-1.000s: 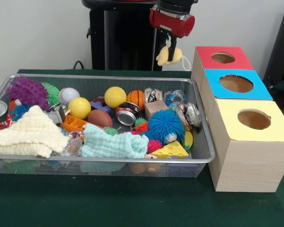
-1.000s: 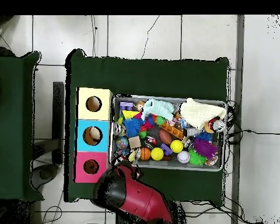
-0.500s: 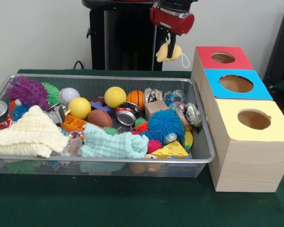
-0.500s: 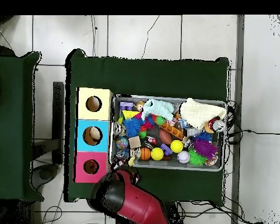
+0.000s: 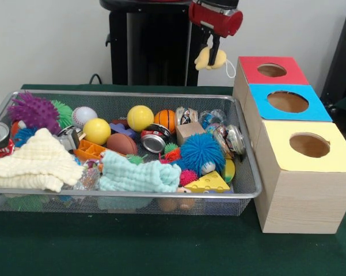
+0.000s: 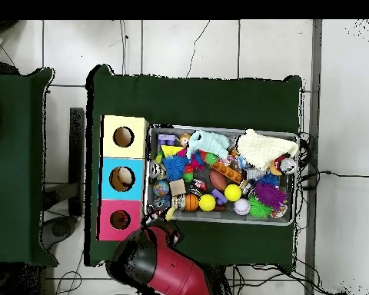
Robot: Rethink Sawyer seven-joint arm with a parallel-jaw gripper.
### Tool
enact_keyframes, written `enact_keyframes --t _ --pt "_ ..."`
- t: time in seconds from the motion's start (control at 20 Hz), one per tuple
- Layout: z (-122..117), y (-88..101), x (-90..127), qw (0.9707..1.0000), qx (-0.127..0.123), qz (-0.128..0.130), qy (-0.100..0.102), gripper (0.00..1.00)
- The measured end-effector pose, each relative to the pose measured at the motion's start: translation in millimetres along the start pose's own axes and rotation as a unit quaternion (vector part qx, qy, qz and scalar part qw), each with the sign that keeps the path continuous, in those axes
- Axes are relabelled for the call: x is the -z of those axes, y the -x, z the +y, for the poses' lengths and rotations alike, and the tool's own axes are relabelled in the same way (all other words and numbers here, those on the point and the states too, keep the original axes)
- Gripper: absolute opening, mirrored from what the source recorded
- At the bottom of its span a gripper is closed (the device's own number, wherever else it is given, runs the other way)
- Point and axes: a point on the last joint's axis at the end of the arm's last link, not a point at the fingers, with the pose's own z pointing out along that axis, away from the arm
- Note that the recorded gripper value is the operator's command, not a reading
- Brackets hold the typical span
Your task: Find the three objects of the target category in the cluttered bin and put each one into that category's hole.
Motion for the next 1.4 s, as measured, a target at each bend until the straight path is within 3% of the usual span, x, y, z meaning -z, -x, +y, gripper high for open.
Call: enact_keyframes --t 0.35,0.8,1.4 --pt "0.1 -7.6 12.4 0.9999 -0.008 0.012 -0.005 0.00" --pt "7.1 -15.8 20.6 0.9997 -0.024 0.007 -0.003 0.00" --pt "29.7 -51.6 11.1 0.9950 -0.098 0.017 -0.010 0.00"
